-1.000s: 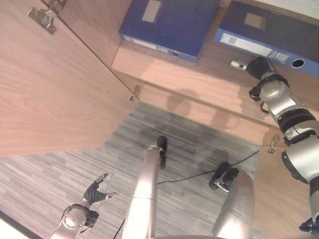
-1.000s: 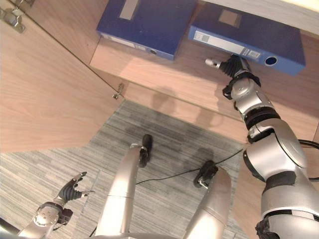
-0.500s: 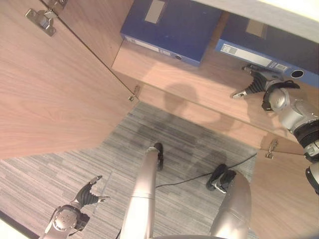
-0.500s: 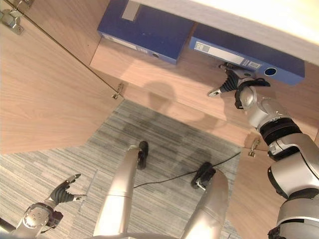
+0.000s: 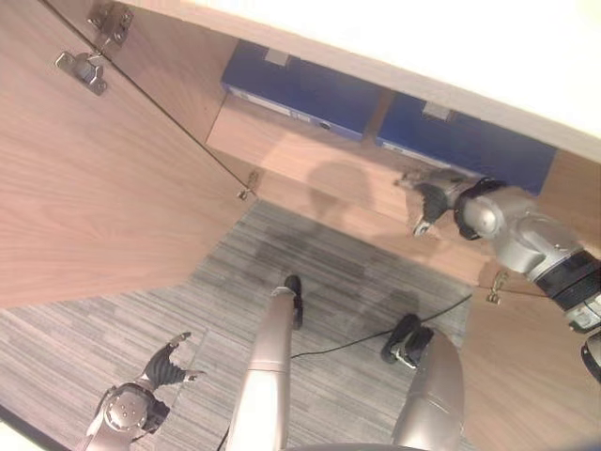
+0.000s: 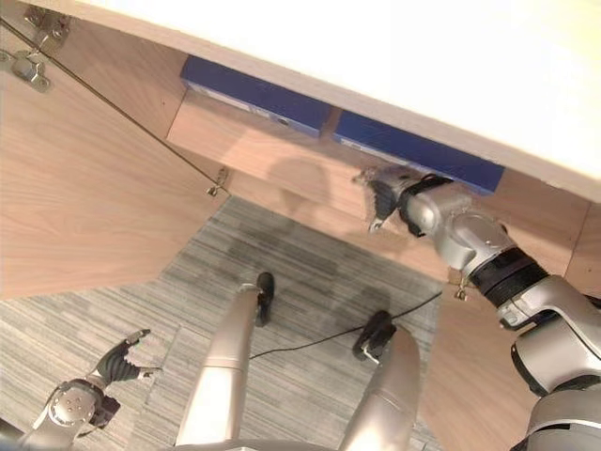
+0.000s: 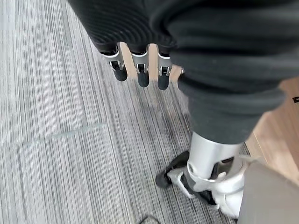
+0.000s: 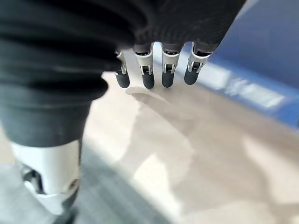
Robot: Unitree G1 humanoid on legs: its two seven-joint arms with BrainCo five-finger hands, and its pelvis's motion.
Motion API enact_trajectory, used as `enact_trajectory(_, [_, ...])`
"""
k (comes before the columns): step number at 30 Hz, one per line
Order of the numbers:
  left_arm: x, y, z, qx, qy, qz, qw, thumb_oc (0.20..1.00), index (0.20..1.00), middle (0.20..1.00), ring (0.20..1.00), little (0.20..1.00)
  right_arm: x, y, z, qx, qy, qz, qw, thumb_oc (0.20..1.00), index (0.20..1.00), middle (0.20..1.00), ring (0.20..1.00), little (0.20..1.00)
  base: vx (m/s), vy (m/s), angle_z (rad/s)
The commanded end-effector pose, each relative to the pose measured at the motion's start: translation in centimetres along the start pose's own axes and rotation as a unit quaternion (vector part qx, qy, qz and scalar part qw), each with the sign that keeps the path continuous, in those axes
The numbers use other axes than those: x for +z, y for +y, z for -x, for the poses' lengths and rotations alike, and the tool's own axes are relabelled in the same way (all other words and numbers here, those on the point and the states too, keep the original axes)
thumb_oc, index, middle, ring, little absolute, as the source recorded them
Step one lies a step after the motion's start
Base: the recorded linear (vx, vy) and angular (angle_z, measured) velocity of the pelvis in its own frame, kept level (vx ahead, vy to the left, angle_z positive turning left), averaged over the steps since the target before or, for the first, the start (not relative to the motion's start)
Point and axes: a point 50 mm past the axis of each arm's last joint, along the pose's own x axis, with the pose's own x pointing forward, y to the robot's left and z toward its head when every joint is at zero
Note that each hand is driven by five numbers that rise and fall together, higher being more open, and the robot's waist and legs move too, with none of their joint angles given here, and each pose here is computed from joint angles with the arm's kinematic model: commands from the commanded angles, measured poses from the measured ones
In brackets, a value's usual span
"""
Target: Put the empty folder in the office cabinet
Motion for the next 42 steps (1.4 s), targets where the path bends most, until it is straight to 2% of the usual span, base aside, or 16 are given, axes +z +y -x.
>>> enact_trajectory(1, [0.2, 1.5, -0.1, 0.033, -0.002, -0.014, 0.999, 1.000, 1.000, 1.000, 1.000, 1.000, 4.6, 2.9, -0.5, 0.077, -0.111, 0.013, 0.991, 1.000, 1.000, 1.000, 1.000, 1.000, 0.00, 0.000, 0.00])
enact_trajectory(8, [1.7, 3.1, -0.3, 0.052, -0.028, -0.038, 0.998, 1.000, 1.000, 1.000, 1.000, 1.000, 10.0, -0.4, 3.2, 0.090, -0.273, 0.030, 0.957, 1.000, 1.000, 1.000, 1.000, 1.000, 0.00, -0.035, 0.01])
enact_trajectory(15, [3.4, 3.4, -0.8, 0.053, -0.061, -0.043, 0.996, 1.000, 1.000, 1.000, 1.000, 1.000, 13.1, -1.4, 4.4, 0.098, -0.351, 0.017, 0.931, 1.000, 1.000, 1.000, 1.000, 1.000, 0.00, -0.018, -0.01])
enact_trajectory(20, [2.0, 3.0, -1.4, 0.042, -0.028, -0.041, 0.998, 1.000, 1.000, 1.000, 1.000, 1.000, 13.7, -0.8, 2.9, 0.084, -0.342, 0.020, 0.936, 1.000, 1.000, 1.000, 1.000, 1.000, 0.02, -0.057, -0.03])
enact_trajectory(22, [0.1, 2.1, -2.0, 0.033, 0.019, -0.033, 0.999, 1.000, 1.000, 1.000, 1.000, 1.000, 13.4, 0.7, 0.7, 0.075, -0.305, 0.018, 0.949, 1.000, 1.000, 1.000, 1.000, 1.000, 0.05, -0.061, -0.04])
enact_trajectory(23, [-1.2, 1.5, -2.1, 0.025, 0.050, -0.029, 0.998, 1.000, 1.000, 1.000, 1.000, 1.000, 13.2, 1.9, -0.2, 0.082, -0.286, 0.005, 0.955, 1.000, 1.000, 1.000, 1.000, 1.000, 0.11, -0.090, -0.07])
enact_trajectory(24, [-4.3, -0.8, -2.2, -0.008, 0.127, -0.021, 0.992, 1.000, 1.000, 1.000, 1.000, 1.000, 13.4, 6.4, -2.6, 0.118, -0.246, -0.041, 0.961, 1.000, 1.000, 1.000, 1.000, 1.000, 0.10, -0.088, -0.07])
enact_trajectory(25, [-4.3, -0.9, -2.3, -0.008, 0.127, -0.022, 0.992, 1.000, 1.000, 1.000, 1.000, 1.000, 13.5, 6.5, -2.7, 0.117, -0.247, -0.041, 0.961, 1.000, 1.000, 1.000, 1.000, 1.000, 0.17, -0.091, -0.05])
enact_trajectory(26, [-7.1, -3.1, -1.4, -0.035, 0.200, -0.003, 0.979, 1.000, 1.000, 1.000, 1.000, 1.000, 14.1, 10.1, -3.7, 0.159, -0.221, -0.067, 0.960, 1.000, 1.000, 1.000, 1.000, 1.000, 0.09, -0.035, 0.01])
enact_trajectory(27, [-7.2, -3.2, -1.4, -0.035, 0.201, -0.003, 0.979, 1.000, 1.000, 1.000, 1.000, 1.000, 14.3, 10.4, -3.8, 0.159, -0.222, -0.068, 0.960, 1.000, 1.000, 1.000, 1.000, 1.000, 0.15, -0.053, 0.02])
enact_trajectory(29, [-8.9, -5.6, -0.6, -0.069, 0.250, 0.007, 0.966, 1.000, 1.000, 1.000, 1.000, 1.000, 15.3, 14.1, -4.1, 0.205, -0.200, -0.069, 0.956, 1.000, 1.000, 1.000, 1.000, 1.000, 0.13, -0.069, -0.05])
enact_trajectory(31, [-10.1, -9.3, 0.5, -0.103, 0.310, 0.033, 0.945, 1.000, 1.000, 1.000, 1.000, 1.000, 16.3, 22.5, -3.6, 0.289, -0.099, -0.093, 0.948, 1.000, 1.000, 1.000, 1.000, 1.000, 0.16, -0.079, 0.04])
enact_trajectory(32, [-10.2, -9.3, 0.6, -0.103, 0.311, 0.033, 0.944, 1.000, 1.000, 1.000, 1.000, 1.000, 16.5, 22.6, -3.6, 0.288, -0.101, -0.093, 0.948, 1.000, 1.000, 1.000, 1.000, 1.000, 0.07, -0.030, 0.15])
enact_trajectory(35, [-9.7, -11.1, 0.7, -0.113, 0.311, 0.043, 0.943, 1.000, 1.000, 1.000, 1.000, 1.000, 16.1, 26.6, -1.8, 0.310, -0.019, -0.225, 0.923, 1.000, 1.000, 1.000, 1.000, 1.000, 0.10, -0.012, -0.06])
enact_trajectory(36, [-8.7, -12.4, 0.4, -0.117, 0.296, 0.063, 0.946, 1.000, 1.000, 1.000, 1.000, 1.000, 15.2, 28.9, -0.2, 0.317, 0.048, -0.316, 0.893, 1.000, 1.000, 1.000, 1.000, 1.000, 0.17, 0.016, -0.16])
enact_trajectory(42, [-5.0, -15.4, -1.0, -0.160, 0.227, 0.034, 0.960, 1.000, 1.000, 1.000, 1.000, 1.000, 15.0, 33.6, 4.1, 0.339, 0.151, -0.408, 0.834, 1.000, 1.000, 1.000, 1.000, 1.000, 0.09, 0.011, -0.10])
